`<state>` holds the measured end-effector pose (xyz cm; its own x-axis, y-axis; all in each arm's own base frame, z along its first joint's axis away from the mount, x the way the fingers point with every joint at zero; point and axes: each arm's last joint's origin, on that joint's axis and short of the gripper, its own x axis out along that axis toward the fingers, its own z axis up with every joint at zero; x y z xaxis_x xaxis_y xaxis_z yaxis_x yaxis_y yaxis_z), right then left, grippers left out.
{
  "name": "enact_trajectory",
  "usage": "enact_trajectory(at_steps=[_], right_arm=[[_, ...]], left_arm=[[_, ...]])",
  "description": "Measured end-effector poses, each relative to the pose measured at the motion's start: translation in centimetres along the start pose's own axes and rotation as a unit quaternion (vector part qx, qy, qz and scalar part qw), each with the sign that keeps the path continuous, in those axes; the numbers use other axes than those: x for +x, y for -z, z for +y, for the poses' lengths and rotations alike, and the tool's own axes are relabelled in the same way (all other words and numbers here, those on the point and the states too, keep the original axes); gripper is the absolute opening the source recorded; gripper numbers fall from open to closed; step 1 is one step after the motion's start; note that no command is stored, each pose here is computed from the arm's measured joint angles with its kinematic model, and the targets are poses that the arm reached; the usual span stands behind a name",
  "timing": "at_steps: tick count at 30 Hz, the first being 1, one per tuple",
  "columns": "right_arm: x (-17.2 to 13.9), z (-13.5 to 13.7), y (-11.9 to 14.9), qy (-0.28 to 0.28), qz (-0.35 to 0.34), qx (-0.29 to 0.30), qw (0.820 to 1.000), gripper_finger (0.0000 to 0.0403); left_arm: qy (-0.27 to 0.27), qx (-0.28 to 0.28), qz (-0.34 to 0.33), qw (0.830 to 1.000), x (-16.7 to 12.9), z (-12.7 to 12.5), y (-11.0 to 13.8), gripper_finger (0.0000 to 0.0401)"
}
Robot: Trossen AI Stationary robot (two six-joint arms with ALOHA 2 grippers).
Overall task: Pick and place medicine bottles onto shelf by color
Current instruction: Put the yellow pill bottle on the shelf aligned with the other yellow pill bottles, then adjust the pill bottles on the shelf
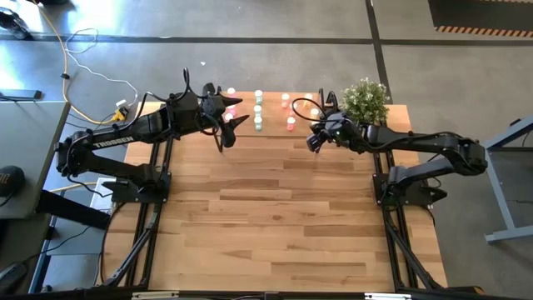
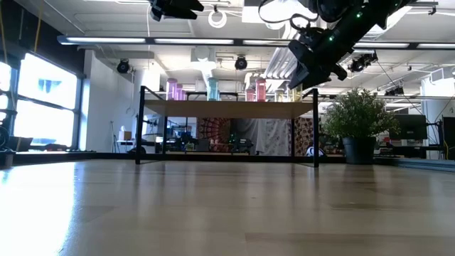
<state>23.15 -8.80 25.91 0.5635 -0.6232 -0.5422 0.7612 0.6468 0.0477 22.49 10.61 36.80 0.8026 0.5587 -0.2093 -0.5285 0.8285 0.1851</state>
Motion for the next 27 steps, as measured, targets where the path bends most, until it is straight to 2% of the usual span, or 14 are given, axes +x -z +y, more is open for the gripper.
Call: enact_trajectory(at_steps=[7,14,27], right_arm=[[0.0,0.2,-0.4,-0.013,-0.015,0.010,1.000,0.0151],[0.0,0.1,-0.4,-0.003,-0.021,0.010,1.000,0.0166],[-0.3,0.3,-1.4,-0.004,-0.043,0.018,0.999,0.0167]], left_arm=[[0.000,0.000,0.000,1.000,0.0,0.0,0.0,0.0245],[0.000,0.001,0.000,1.000,0.0,0.0,0.0,0.0245],[0.000,0.001,0.000,1.000,0.0,0.0,0.0,0.0245]])
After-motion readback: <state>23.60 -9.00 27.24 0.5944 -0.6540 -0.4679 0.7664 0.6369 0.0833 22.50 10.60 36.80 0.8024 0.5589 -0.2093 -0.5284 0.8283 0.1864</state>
